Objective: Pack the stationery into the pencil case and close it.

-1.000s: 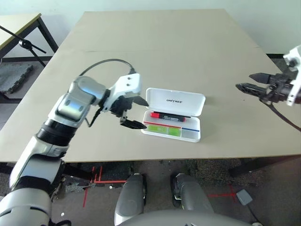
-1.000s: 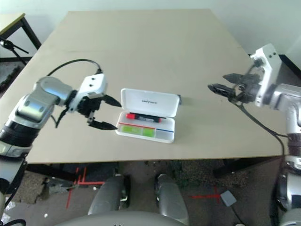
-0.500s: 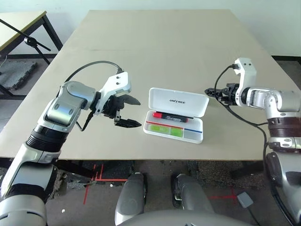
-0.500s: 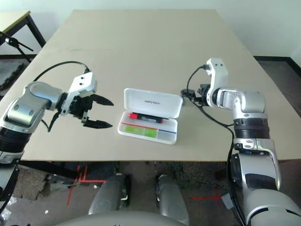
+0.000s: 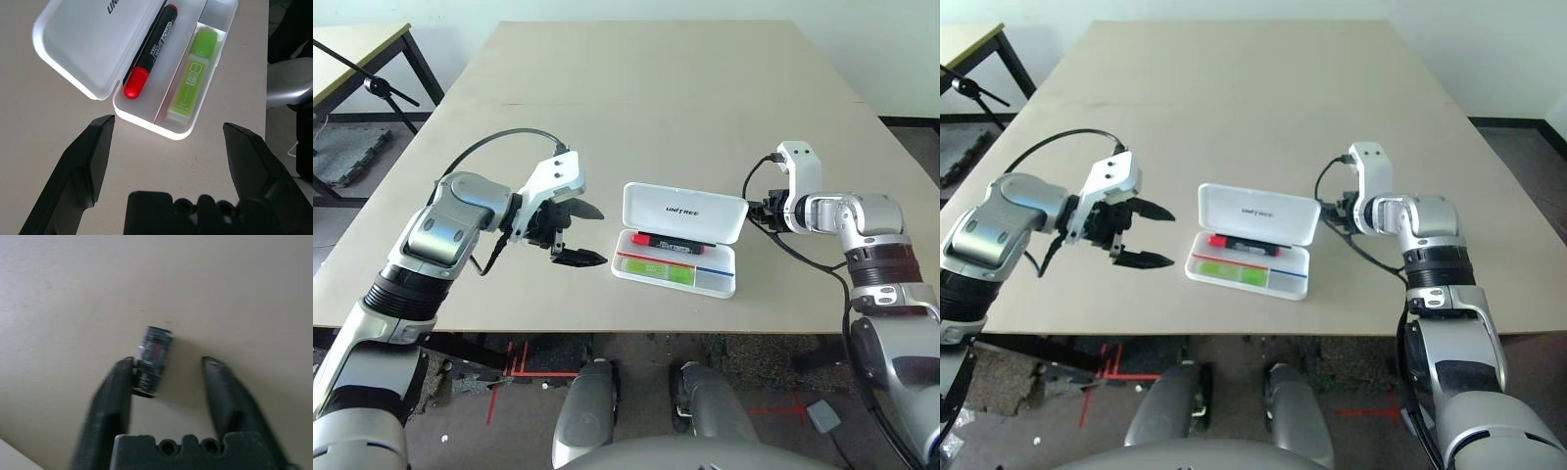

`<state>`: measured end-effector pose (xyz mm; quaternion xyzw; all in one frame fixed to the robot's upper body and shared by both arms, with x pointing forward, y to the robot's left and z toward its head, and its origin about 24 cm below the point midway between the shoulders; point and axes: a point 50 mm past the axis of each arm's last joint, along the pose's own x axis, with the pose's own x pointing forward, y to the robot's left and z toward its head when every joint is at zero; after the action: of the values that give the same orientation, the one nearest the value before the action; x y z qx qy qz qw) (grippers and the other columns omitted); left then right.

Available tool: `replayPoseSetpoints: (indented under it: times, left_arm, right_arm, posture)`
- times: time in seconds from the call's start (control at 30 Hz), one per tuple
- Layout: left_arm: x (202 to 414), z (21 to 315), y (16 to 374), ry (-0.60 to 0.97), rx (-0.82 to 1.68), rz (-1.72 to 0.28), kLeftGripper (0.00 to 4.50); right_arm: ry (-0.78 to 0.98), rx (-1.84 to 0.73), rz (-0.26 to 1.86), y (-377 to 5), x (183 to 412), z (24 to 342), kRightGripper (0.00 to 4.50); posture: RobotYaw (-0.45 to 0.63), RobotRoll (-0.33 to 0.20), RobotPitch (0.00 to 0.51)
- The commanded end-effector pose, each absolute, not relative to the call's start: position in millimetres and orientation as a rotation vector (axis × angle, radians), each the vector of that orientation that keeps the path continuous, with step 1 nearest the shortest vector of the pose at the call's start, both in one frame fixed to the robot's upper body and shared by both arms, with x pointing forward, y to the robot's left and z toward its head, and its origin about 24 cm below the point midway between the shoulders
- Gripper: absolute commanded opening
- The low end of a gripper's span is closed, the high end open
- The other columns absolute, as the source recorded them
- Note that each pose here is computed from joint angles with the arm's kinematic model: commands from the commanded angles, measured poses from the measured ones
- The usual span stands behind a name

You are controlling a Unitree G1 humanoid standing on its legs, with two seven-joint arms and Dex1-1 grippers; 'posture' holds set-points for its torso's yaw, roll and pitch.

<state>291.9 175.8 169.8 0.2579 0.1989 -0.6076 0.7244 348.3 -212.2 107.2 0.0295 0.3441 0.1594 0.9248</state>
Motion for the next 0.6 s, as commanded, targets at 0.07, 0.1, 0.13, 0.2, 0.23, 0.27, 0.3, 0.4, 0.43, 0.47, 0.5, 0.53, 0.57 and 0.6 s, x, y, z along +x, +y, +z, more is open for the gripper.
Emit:
replayPoseSetpoints:
  times: [0.07,0.1,0.13,0.2,0.23,0.27,0.3,0.4,0.43,0.47,0.5,0.53,0.57,0.6]
  left_arm:
    - [290.6,167.8,175.3,0.441,0.559,-1.341,4.5]
    - [290.3,167.7,175.3,0.442,0.558,-1.34,4.5]
    - [290.2,167.3,175.5,0.443,0.558,-1.34,4.5]
    - [290.2,166.7,175.8,0.444,0.556,-1.338,4.5]
    - [290.5,166.4,175.9,0.445,0.556,-1.337,4.5]
    - [290.7,166.3,175.9,0.445,0.555,-1.336,4.5]
    - [291.0,166.1,175.9,0.446,0.554,-1.335,4.5]
    - [291.9,165.3,175.8,0.446,0.553,-1.335,4.5]
    - [292.0,165.0,175.8,0.446,0.554,-1.335,4.5]
    - [292.1,165.0,175.8,0.446,0.554,-1.336,4.5]
    - [292.2,164.9,175.8,0.445,0.553,-1.336,4.5]
    - [292.2,164.9,175.8,0.444,0.553,-1.336,4.5]
    - [292.2,164.8,175.7,0.444,0.553,-1.337,4.5]
    - [292.7,164.7,175.7,0.444,0.553,-1.336,4.5]
  right_arm:
    - [0.753,0.024,0.287,-219.3,347.2,99.0,0.76]
    - [0.747,0.025,0.284,-220.5,347.8,100.8,0.42]
    - [0.73,0.02,0.279,-222.3,349.1,104.1,0.26]
    - [0.705,0.017,0.271,-225.5,350.8,109.2,0.26]
    - [0.7,0.01,0.266,-227.7,351.0,111.0,0.26]
    - [0.698,0.001,0.258,-231.0,350.8,112.6,0.26]
    - [0.696,-0.01,0.251,-234.0,350.5,114.2,0.26]
    - [0.69,-0.032,0.233,-244.3,348.6,120.4,0.26]
    - [0.688,-0.04,0.229,-248.1,347.3,123.0,0.26]
    - [0.685,-0.045,0.227,-251.6,346.1,125.6,0.26]
    - [0.682,-0.053,0.221,-256.7,344.1,129.2,0.26]
    - [0.681,-0.06,0.219,-261.1,342.0,132.4,0.26]
    - [0.674,-0.072,0.224,-266.4,338.9,136.6,0.26]
    - [0.664,-0.084,0.232,-270.8,336.2,140.5,0.26]
  posture:
    - [0.24,0.0,0.104]
    - [0.24,0.0,0.105]
    - [0.24,0.0,0.105]
    - [0.24,0.0,0.105]
    - [0.24,0.0,0.105]
    - [0.23,0.0,0.105]
    - [0.23,0.0,0.105]
    - [0.22,0.0,0.105]
    - [0.22,0.0,0.105]
    - [0.22,0.0,0.105]
    - [0.22,0.0,0.105]
    - [0.22,0.0,0.105]
    - [0.22,0.0,0.105]
    - [0.21,0.0,0.105]
